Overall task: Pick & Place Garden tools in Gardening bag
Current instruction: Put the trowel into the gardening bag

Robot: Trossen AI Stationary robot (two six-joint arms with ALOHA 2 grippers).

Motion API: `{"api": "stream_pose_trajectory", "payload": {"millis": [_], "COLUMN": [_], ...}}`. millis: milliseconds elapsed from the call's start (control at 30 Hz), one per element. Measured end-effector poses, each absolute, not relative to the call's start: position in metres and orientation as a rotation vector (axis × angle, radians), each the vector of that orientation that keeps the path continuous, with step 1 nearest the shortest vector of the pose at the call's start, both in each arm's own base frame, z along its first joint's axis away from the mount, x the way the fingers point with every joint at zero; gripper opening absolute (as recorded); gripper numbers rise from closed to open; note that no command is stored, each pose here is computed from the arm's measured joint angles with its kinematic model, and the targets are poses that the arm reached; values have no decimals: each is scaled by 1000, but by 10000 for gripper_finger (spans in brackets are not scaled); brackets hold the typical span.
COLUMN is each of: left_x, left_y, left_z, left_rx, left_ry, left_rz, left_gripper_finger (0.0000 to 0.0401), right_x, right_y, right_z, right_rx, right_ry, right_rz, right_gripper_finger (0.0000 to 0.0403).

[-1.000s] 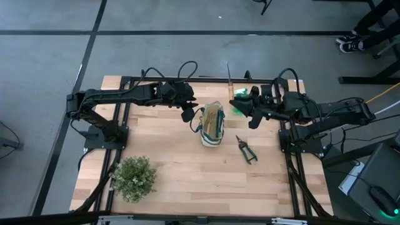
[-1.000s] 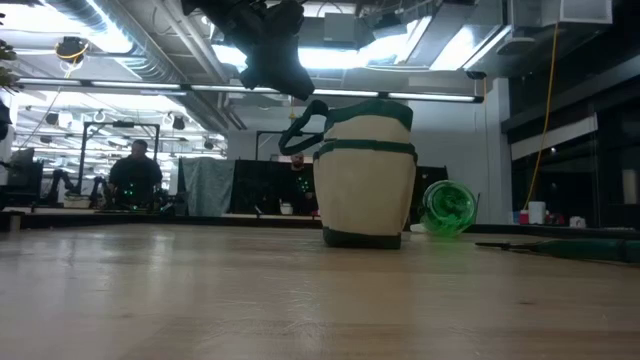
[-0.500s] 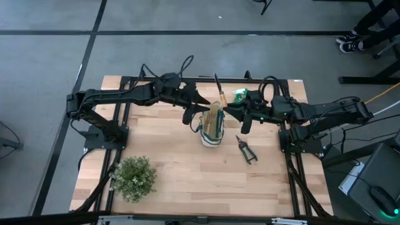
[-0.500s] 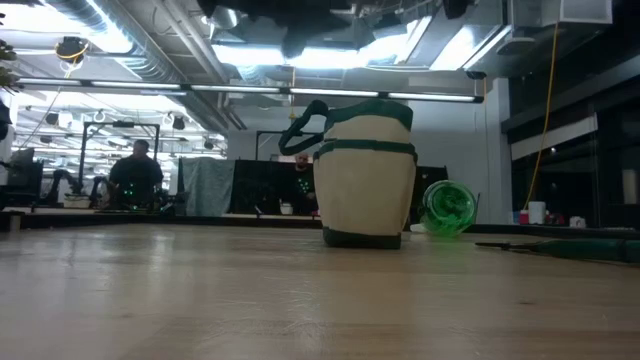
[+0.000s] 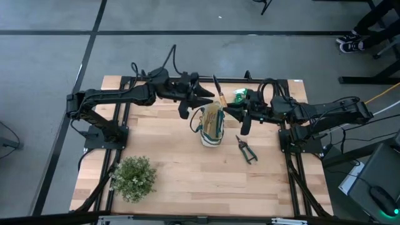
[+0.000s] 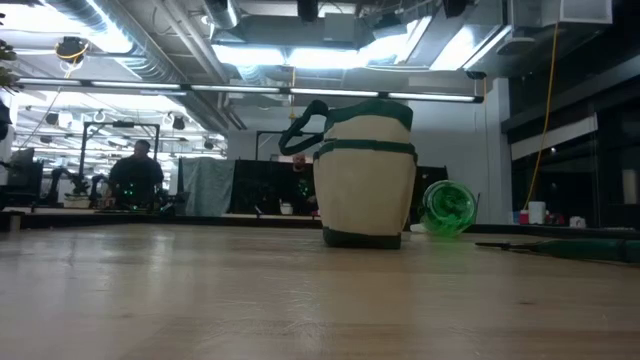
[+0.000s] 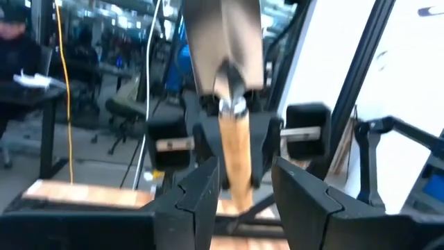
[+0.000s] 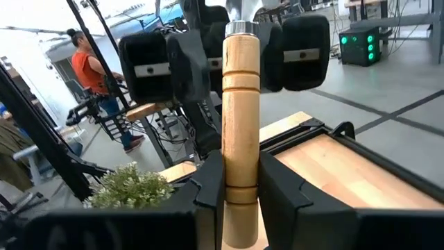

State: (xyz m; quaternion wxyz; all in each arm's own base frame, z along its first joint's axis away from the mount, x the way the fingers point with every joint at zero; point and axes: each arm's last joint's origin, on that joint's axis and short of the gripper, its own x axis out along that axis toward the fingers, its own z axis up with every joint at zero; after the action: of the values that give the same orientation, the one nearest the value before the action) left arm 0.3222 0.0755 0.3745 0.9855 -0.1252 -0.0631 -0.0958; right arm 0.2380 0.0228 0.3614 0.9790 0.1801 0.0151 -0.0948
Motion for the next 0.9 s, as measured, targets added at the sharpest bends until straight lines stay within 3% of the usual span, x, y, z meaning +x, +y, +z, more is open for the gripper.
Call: {"api": "stream_pose_trajectory", "payload": {"millis": [300, 900], "left_x": [338, 344], "left_y": [78, 82], "left_z": [364, 364], "left_rx": [-342, -280], "left_ry": [-172, -274], "left_rz": [-212, -168], "left_gripper_finger": [129, 129], "right_x": [238, 251], "right_y": [20, 20], "right_z": [364, 353], "right_rx": [300, 284], "right_ry": [13, 52], "right_rz": [-197, -215], "right_gripper_finger": [72, 76]}}
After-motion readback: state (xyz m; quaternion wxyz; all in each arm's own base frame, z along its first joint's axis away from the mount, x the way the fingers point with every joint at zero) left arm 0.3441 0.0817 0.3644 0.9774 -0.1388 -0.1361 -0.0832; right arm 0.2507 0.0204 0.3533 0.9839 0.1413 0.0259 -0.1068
